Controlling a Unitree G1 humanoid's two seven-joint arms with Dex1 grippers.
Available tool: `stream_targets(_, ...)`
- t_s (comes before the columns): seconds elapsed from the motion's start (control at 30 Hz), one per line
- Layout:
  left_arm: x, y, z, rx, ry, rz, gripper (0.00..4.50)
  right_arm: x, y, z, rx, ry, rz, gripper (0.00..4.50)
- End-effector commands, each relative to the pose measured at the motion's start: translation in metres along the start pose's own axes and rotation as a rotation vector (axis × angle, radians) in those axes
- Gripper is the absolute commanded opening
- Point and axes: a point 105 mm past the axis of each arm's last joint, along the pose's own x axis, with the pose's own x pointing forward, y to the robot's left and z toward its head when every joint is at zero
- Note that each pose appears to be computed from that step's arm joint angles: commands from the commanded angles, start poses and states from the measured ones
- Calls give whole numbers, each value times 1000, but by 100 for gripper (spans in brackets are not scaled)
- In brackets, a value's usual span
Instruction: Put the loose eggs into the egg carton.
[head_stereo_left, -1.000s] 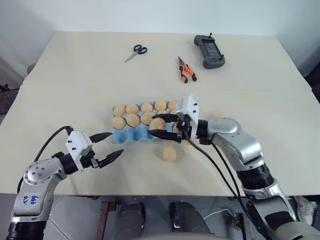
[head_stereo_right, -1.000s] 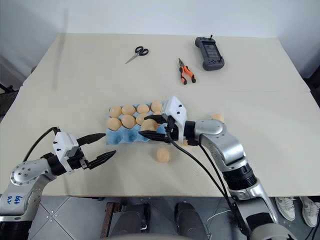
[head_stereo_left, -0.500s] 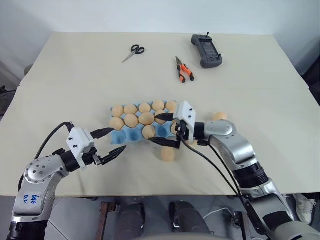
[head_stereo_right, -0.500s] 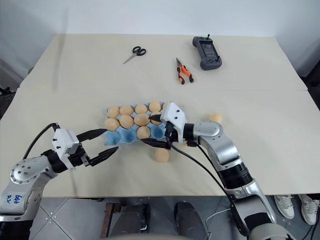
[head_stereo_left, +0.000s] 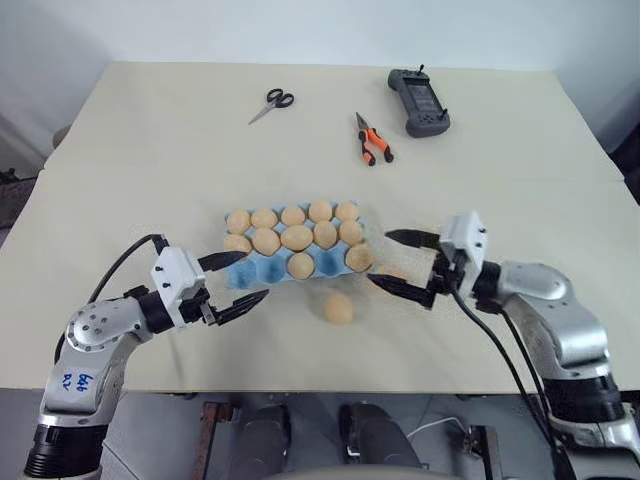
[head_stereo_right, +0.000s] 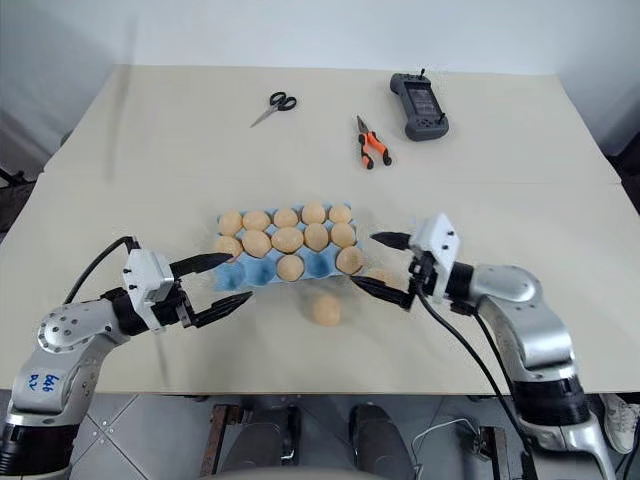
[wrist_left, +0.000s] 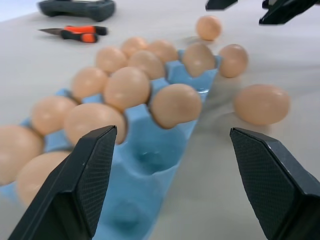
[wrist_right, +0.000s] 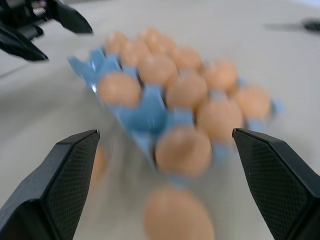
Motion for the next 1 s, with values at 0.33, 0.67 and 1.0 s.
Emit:
stream_targets(0.33,-16,5,-3,8,13,4,385,72,39,29,-149,2,188,446)
stream_targets(0.67,-36,4,-5,3,28,92,385,127,47,33,-235,80,276,446)
stream_targets(1.0,-39,1,-2,5,26,112,385,137,50,29,-252,104,328,386)
